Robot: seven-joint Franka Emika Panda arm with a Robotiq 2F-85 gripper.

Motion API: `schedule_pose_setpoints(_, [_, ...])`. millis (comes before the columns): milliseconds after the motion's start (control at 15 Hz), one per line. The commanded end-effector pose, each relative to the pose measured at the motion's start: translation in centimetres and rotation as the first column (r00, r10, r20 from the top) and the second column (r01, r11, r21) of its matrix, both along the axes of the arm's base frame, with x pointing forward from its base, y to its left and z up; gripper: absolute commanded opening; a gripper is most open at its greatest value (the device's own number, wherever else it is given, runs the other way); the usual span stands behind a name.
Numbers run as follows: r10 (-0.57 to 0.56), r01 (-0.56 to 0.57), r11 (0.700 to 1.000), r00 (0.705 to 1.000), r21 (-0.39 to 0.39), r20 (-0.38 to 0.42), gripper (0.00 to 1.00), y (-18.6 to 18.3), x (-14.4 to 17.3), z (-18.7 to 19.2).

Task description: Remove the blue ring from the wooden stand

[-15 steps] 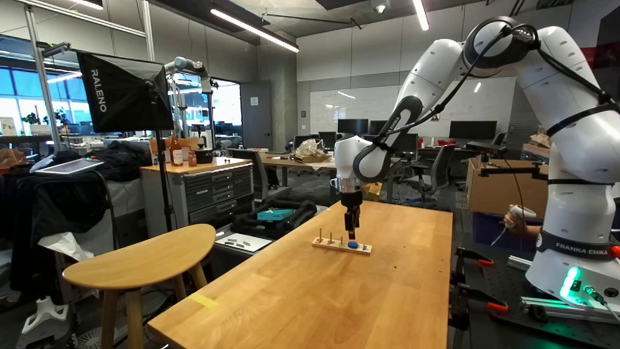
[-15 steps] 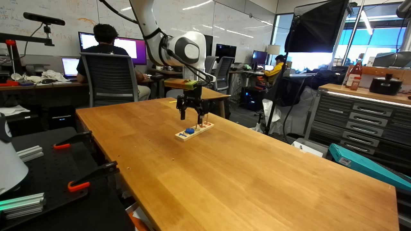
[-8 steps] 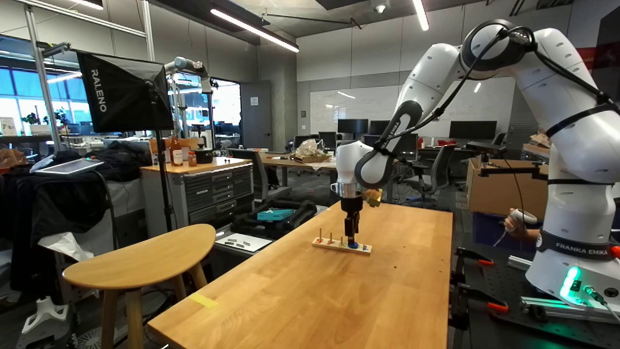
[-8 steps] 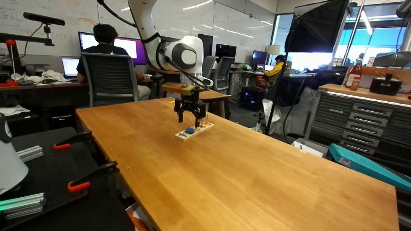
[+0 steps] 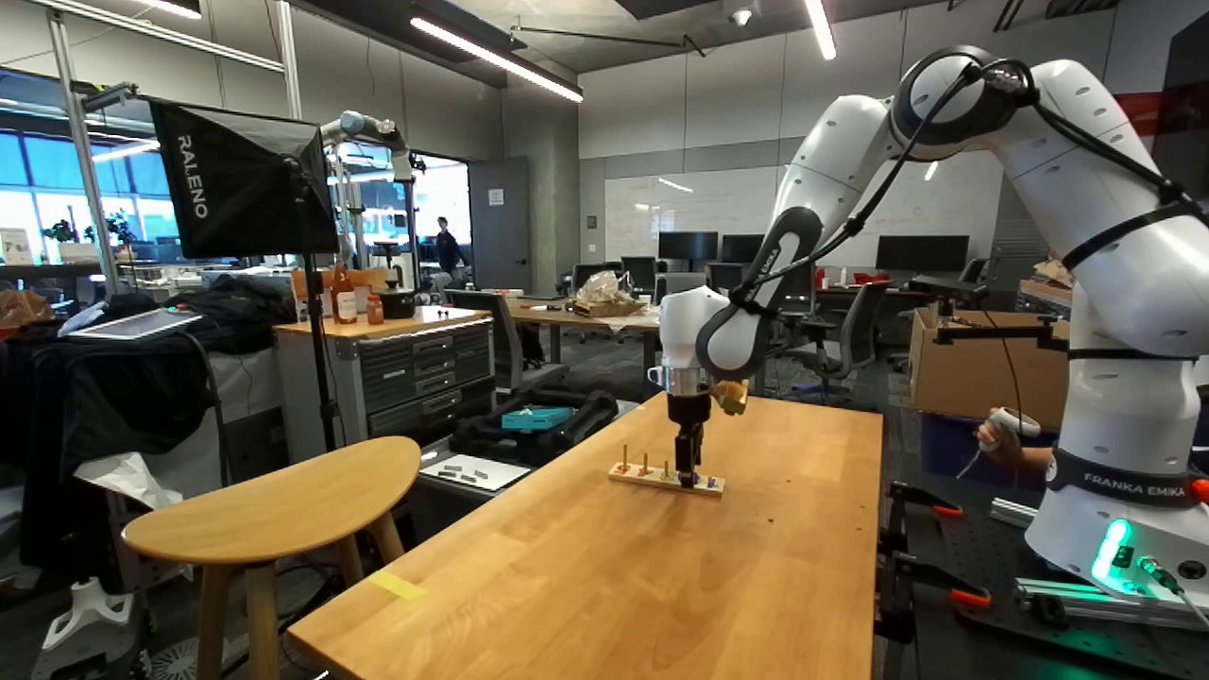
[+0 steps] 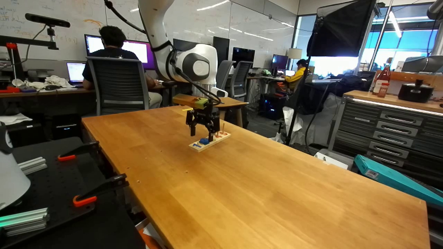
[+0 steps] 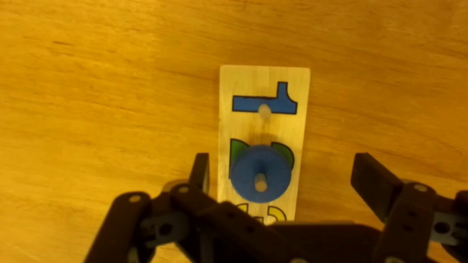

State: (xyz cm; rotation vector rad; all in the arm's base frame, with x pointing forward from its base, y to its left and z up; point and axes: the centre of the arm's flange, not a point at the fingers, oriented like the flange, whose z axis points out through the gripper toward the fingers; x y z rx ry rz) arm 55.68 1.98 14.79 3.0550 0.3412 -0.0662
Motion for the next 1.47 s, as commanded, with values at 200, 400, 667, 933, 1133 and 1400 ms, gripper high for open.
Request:
schedule_pose_setpoints(200, [-0.002,0.0,0.999,0.999,0.045,0.043,0.63,0.0,0.9,-0.3])
schedule_pose_setpoints(400, [-0.01,0.007,0.998,0.999,0.054,0.047,0.36,0.0,1.0,-0.3])
schedule_pose_setpoints(667, [-0.021,0.018,0.998,0.999,0.059,0.045,0.18,-0.3,1.1,-0.3])
schedule_pose_setpoints(933, [-0.039,0.037,0.997,0.999,0.06,0.035,0.18,-0.4,1.2,-0.1])
schedule_pose_setpoints(1133, [-0.067,0.064,0.994,0.997,0.084,0.028,0.18,0.5,1.8,2.2])
schedule_pose_setpoints(1400, [-0.103,0.097,0.989,0.993,0.113,0.049,0.18,1.5,3.6,6.3])
